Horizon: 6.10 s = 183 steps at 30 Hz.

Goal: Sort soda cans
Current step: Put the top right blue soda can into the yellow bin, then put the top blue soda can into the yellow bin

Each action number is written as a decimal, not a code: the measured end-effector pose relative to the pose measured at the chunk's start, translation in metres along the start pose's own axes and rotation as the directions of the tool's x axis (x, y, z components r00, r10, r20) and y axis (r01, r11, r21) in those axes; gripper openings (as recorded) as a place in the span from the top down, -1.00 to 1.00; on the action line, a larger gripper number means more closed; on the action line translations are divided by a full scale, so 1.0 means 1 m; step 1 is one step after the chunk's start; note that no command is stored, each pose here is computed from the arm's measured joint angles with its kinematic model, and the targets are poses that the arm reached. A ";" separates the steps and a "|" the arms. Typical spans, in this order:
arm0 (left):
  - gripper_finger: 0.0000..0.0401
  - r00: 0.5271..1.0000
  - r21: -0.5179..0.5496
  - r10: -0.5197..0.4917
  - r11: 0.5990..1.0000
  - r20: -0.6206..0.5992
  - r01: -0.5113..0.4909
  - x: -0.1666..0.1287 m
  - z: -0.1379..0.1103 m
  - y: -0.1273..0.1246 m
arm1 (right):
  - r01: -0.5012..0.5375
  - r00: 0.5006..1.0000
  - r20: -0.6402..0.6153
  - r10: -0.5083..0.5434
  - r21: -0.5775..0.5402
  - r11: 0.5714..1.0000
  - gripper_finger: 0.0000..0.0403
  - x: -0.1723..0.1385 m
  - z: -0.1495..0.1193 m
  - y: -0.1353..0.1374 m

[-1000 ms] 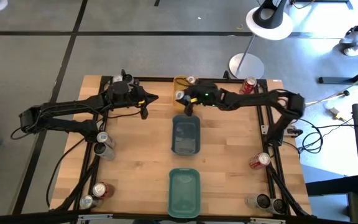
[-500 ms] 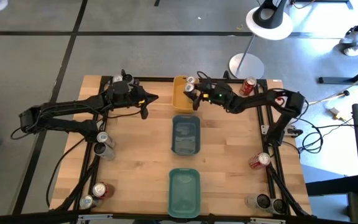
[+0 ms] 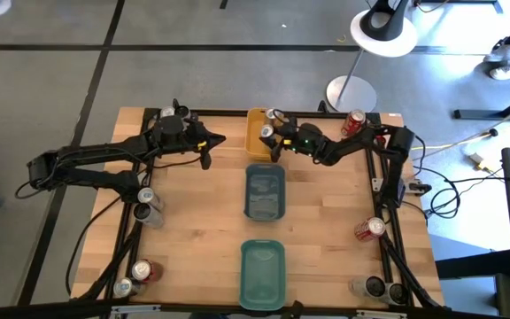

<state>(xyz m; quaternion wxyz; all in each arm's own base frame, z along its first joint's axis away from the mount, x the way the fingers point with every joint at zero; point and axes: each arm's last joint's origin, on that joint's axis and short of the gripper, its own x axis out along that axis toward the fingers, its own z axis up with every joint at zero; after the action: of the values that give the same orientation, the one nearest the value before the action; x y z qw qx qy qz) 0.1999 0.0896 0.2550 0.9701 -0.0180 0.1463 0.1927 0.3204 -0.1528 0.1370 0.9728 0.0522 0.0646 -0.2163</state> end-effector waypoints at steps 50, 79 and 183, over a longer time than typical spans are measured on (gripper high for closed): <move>-0.62 0.955 -0.028 0.118 0.991 -0.273 -0.130 -0.057 0.100 -0.030 | 0.028 0.999 -0.021 -0.032 -0.178 0.984 -0.41 -0.114 0.127 0.035; -0.63 0.167 -0.118 -0.053 0.906 -0.985 -0.407 -0.067 0.015 -0.061 | 0.009 0.996 -0.081 -0.028 -0.232 0.973 -0.41 -0.113 0.120 0.035; -0.13 0.965 0.257 0.001 0.964 -0.262 0.068 0.035 0.129 -0.013 | -0.184 0.980 -0.103 0.170 -0.146 0.972 0.99 -0.045 0.130 0.058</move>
<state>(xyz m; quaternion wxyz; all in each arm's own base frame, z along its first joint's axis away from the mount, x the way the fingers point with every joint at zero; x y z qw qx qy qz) 0.2711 0.1018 0.3678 0.9394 0.0836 0.2962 0.1509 0.3176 -0.0990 0.2764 0.9854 -0.0082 0.1198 -0.1205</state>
